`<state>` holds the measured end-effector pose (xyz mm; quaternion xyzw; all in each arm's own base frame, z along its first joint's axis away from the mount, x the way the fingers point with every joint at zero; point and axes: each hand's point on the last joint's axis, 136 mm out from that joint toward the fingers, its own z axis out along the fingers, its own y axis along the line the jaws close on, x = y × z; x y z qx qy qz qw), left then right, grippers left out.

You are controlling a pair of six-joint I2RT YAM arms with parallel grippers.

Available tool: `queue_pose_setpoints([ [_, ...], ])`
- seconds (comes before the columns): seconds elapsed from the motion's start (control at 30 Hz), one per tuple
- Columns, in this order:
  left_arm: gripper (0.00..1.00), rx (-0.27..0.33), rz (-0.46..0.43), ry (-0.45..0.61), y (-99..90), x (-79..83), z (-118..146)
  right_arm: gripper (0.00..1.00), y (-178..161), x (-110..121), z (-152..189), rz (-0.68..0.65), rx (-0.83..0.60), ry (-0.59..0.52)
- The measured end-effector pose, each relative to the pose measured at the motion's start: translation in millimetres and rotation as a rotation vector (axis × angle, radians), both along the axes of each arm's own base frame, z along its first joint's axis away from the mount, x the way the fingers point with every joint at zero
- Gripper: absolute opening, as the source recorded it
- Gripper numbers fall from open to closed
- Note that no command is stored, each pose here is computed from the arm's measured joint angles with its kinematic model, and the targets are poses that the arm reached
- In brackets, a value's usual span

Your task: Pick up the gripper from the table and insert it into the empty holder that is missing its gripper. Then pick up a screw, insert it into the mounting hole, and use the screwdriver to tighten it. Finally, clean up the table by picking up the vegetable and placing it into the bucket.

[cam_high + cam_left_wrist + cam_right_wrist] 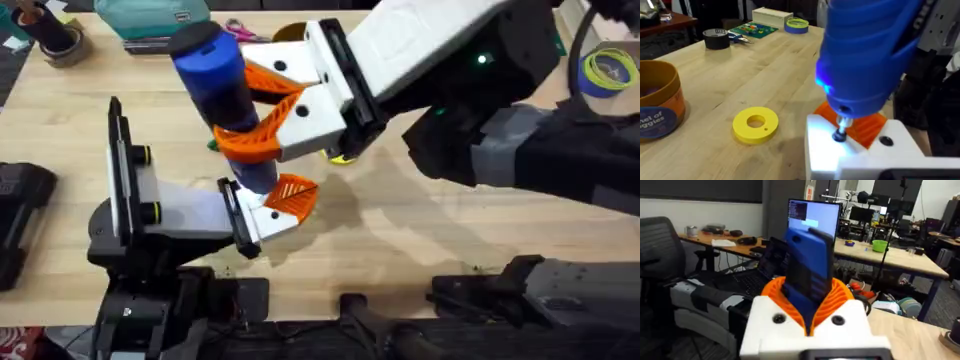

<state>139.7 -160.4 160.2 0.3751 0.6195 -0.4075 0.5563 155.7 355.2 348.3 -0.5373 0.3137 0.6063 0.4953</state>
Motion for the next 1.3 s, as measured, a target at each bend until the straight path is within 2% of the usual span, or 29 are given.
queue_pose_setpoints([
  [0.6,0.012,0.0,0.0,0.0,0.0,0.0,0.0,0.022,-0.2,-1.2,-3.4,0.012,-0.015,-0.001],
  [0.93,0.012,-0.002,-0.01,0.004,-1.0,-1.7,-0.1,0.022,-4.7,-13.0,-6.3,0.077,-0.03,-0.041],
  [1.07,0.012,-0.006,-0.01,0.024,-1.0,-1.4,-1.2,0.022,3.9,3.1,-10.9,0.01,-0.085,0.053],
  [1.3,0.012,-0.009,-0.009,0.031,-1.0,-1.3,-1.3,0.022,6.0,9.9,-10.3,-0.03,-0.078,0.064],
])
